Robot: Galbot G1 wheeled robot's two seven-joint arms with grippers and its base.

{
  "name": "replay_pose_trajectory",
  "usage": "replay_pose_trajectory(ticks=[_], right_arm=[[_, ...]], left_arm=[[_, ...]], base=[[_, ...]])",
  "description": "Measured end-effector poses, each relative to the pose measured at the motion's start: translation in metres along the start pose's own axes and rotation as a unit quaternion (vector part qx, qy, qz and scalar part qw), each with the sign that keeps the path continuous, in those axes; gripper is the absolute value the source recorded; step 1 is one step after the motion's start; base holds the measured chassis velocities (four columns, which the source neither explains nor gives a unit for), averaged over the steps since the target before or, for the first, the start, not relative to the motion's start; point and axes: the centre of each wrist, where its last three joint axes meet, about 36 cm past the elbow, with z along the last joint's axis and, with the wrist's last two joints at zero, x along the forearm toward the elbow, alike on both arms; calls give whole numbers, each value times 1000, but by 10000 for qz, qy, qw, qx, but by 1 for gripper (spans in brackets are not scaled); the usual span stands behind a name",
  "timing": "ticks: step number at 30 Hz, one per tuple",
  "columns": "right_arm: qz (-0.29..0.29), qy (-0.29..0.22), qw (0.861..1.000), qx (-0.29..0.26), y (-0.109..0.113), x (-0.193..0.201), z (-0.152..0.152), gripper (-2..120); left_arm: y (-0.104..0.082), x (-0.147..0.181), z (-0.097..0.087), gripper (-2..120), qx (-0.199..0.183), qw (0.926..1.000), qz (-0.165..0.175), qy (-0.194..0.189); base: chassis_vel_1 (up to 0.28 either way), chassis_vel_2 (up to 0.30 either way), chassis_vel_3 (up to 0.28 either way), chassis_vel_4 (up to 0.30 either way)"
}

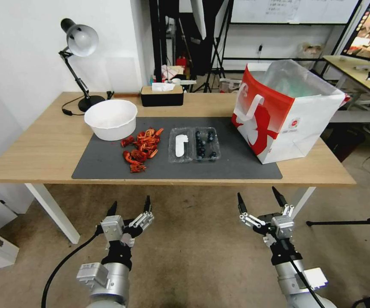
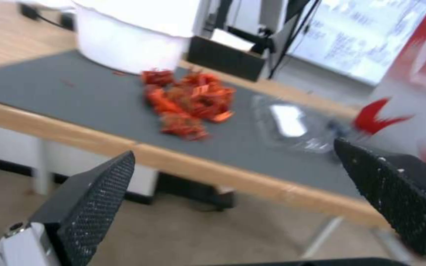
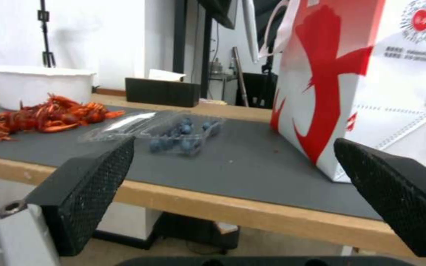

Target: Close the takeout container lid, then place the container into the takeout bag.

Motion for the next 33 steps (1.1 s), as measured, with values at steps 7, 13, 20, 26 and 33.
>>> replay_pose_trajectory(ticks=[7,13,20,26,33], right_arm=[[13,75,10000,14,2,9,-2,100],[35,64,9999,78,6,9,-7,100],[43,116,9998,171,16,7,-11,100],[77,168,9996,203,19,7,-9,100],[143,211,9993,257,15,5,-5,100]], left_arm=[[4,-42,1,100,908,9925,759,306],[14,-78,0,100,1306,9835,1186,403],[-4,-134,-38,100,2659,9440,1382,1379],[-29,-160,-56,100,3140,9229,1342,1781],[-62,-184,-49,100,3166,9136,1454,2098]], base=[[0,0,0,0],[0,0,0,0],[0,0,0,0],[0,0,0,0],[0,0,0,0]])
